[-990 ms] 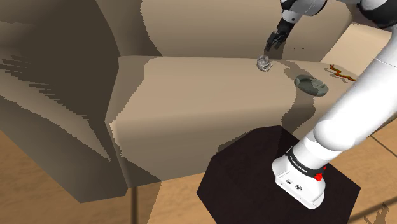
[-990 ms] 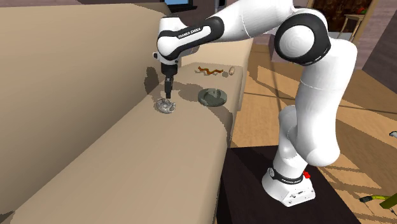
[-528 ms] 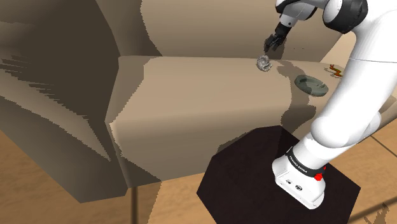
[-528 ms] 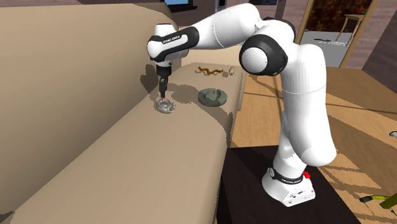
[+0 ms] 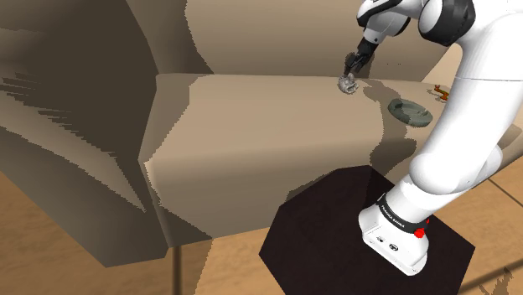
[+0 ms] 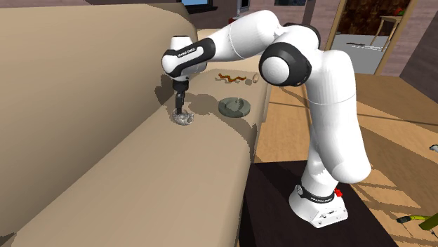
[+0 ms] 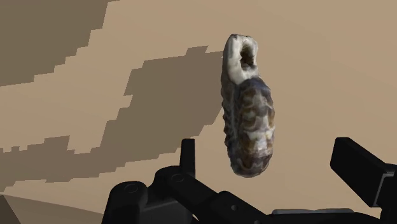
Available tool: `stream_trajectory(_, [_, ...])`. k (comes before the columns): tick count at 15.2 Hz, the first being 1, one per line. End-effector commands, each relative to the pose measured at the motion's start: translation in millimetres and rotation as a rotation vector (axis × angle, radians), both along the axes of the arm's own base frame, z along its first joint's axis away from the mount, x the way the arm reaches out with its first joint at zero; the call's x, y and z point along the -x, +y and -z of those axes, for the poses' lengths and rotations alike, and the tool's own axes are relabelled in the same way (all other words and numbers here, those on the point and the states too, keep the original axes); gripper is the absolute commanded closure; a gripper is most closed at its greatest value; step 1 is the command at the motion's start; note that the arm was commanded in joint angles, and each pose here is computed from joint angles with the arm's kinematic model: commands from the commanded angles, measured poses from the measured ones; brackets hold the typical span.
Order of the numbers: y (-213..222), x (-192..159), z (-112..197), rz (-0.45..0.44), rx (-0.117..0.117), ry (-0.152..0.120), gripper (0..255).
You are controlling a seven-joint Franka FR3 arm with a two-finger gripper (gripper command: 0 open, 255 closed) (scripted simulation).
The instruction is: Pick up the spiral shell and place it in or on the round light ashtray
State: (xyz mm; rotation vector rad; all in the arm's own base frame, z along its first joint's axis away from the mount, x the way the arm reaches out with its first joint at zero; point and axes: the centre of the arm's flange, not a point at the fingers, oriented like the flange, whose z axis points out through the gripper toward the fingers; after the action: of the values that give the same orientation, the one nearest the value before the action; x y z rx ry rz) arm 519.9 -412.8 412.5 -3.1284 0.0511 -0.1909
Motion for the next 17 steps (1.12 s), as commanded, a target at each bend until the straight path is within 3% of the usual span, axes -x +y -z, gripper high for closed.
stream_trajectory(1, [-0.5, -0.1, 1.1, 0.0, 0.0, 0.0, 0])
stream_trajectory(6, [-0.4, -0.1, 1.0, 0.0, 0.0, 0.0, 0])
stream_trajectory(7, [-0.4, -0.1, 1.0, 0.0, 0.0, 0.0, 255])
stream_trajectory(17, [-0.5, -0.1, -4.2, 0.0, 0.0, 0.0, 255])
